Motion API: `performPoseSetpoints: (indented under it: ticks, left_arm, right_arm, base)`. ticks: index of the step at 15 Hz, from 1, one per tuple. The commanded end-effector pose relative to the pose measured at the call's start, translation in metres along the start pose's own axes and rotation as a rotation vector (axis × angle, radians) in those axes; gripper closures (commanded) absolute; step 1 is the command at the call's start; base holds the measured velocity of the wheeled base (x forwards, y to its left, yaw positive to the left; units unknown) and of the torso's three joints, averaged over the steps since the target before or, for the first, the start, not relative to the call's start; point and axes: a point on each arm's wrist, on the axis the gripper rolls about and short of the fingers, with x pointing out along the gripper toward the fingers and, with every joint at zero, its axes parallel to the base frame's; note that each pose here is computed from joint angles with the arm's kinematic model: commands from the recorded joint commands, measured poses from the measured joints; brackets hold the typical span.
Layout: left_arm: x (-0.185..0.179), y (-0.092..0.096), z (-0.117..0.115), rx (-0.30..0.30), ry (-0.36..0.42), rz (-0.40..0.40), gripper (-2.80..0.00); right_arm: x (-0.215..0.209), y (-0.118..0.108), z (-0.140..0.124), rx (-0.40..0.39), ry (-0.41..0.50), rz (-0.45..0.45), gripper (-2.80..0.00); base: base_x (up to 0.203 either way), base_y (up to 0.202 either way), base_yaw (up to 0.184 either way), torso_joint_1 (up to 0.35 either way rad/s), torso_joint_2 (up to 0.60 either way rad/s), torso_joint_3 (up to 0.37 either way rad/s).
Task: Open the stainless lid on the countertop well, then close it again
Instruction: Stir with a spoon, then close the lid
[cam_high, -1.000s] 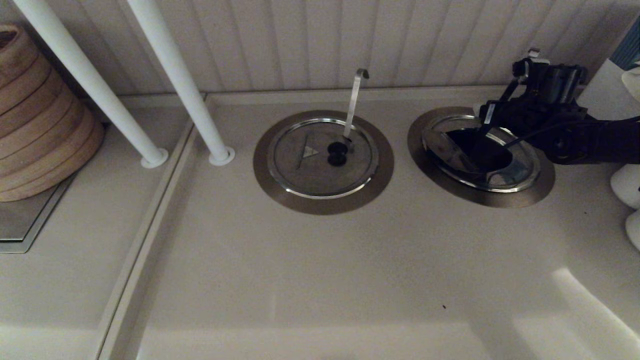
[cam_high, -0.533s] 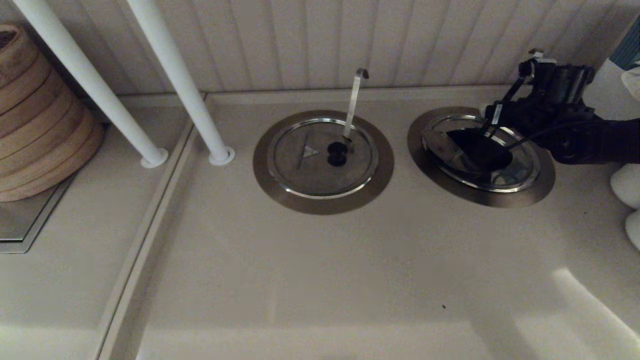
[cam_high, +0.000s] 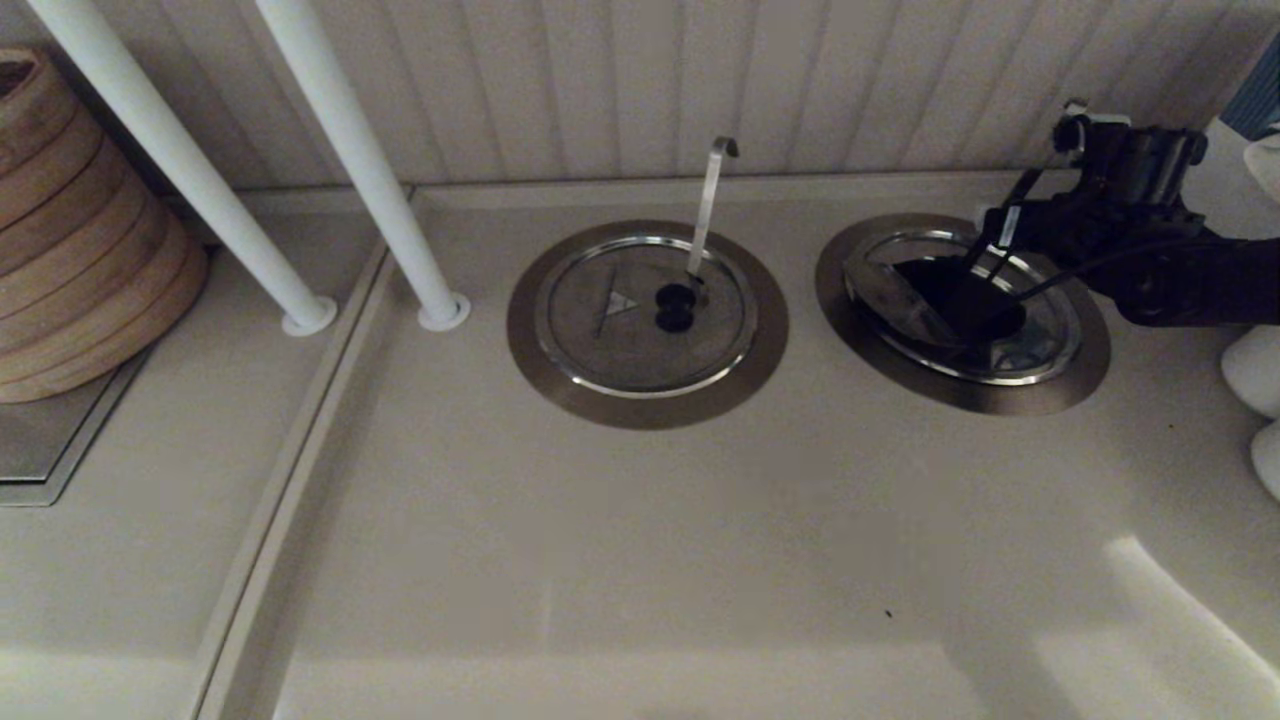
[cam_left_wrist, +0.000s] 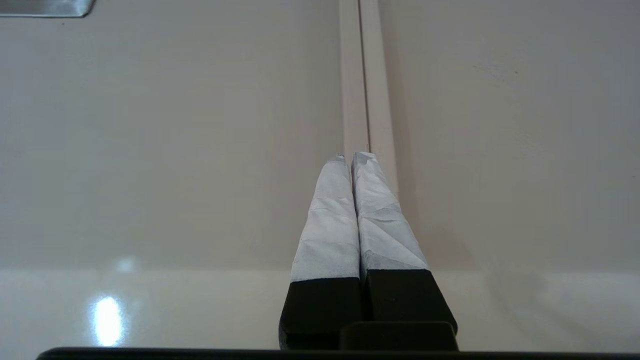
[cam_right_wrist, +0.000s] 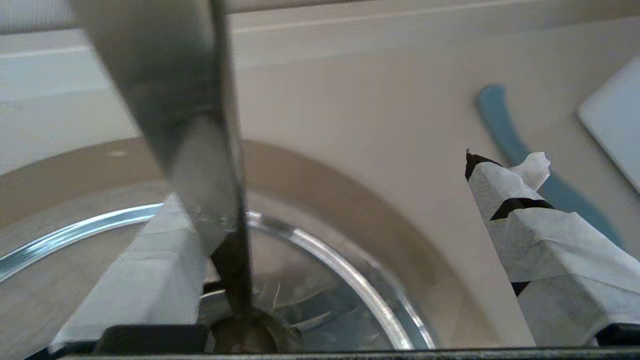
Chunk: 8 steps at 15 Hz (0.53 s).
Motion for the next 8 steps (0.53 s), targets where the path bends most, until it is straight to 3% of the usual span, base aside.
performPoseSetpoints:
  ticks: [1, 8]
  left_arm:
    - [0.0001, 0.0000, 0.0000, -0.001, 0.001, 0.000, 0.00]
    - [0.0001, 0.0000, 0.0000, -0.001, 0.001, 0.000, 0.00]
  right_arm:
    - [0.0015, -0.0068, 0.0012, -0.001, -0.006, -0.017, -2.80]
    - [0.0018, -0.0131, 0.0027, -0.014, -0.010, -0.039, -2.80]
  base:
    - [0.000, 0.000, 0.000, 0.000, 0.00, 0.000]
    - [0.000, 0.000, 0.000, 0.000, 0.00, 0.000]
